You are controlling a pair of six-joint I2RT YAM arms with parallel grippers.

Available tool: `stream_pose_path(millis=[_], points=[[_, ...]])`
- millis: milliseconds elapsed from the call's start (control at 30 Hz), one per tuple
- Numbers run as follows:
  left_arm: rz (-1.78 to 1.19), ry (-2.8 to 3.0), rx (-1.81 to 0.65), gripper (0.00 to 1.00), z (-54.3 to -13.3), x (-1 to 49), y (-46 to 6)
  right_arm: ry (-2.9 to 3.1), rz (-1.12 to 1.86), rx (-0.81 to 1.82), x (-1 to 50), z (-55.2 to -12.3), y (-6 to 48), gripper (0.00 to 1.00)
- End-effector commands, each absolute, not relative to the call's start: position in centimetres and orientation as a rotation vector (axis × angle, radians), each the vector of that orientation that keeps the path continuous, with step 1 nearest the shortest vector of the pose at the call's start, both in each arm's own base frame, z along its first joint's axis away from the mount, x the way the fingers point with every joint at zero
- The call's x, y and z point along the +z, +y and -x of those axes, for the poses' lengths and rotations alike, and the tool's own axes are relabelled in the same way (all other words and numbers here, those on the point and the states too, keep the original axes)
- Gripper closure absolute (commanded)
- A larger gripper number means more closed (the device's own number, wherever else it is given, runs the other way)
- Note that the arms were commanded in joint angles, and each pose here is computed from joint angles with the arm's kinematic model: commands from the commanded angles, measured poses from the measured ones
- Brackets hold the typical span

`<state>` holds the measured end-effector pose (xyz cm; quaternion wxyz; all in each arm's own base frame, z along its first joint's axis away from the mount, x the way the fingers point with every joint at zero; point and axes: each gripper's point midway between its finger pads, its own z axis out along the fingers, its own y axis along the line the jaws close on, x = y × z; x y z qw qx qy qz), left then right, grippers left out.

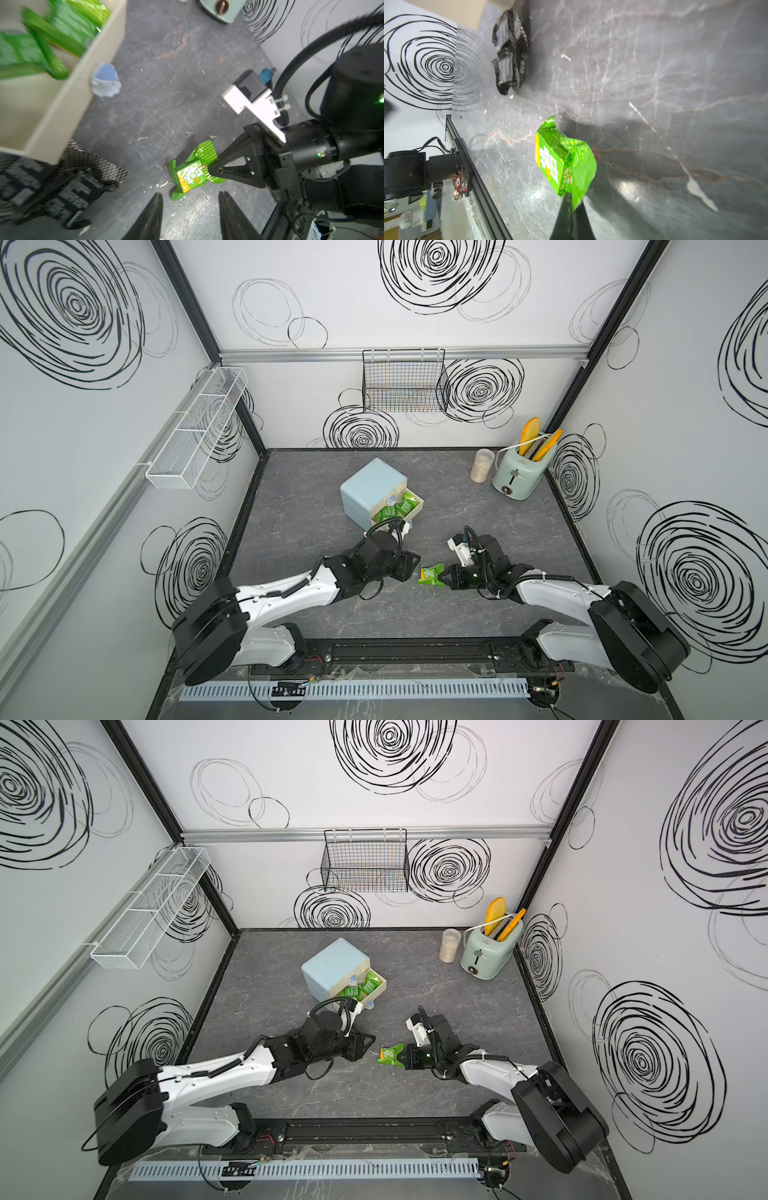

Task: Place the cookies into the drawer by color
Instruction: Pick up the cookie at the center of the board.

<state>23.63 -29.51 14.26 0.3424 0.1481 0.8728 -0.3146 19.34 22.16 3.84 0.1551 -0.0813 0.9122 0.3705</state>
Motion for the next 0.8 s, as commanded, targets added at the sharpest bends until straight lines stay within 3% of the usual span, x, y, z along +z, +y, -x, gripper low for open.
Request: stream_pose_path(millis=[0, 300, 500, 767], points=[[-0.367, 2.169, -0.727, 0.48, -25.1, 18.6, -26.4, 2.568, 0.281, 0.978, 5.3, -20.7, 21.9, 1.0], [-0.216, 2.04, -0.587, 0.41, -27.8, 25.3, -17.2, 2.496, 0.348, 0.805, 8.4, -24.0, 21.2, 1.0], [-0.151, 2.03, -0.484, 0.41, -29.4, 25.3, -13.2, 2.43, 0.395, 0.747, 11.4, -26.7, 21.0, 1.0], [-0.072, 2.017, -0.526, 0.42, -29.8, 24.5, -10.4, 2.294, 0.531, 0.836, 16.8, -29.5, 23.0, 1.0]])
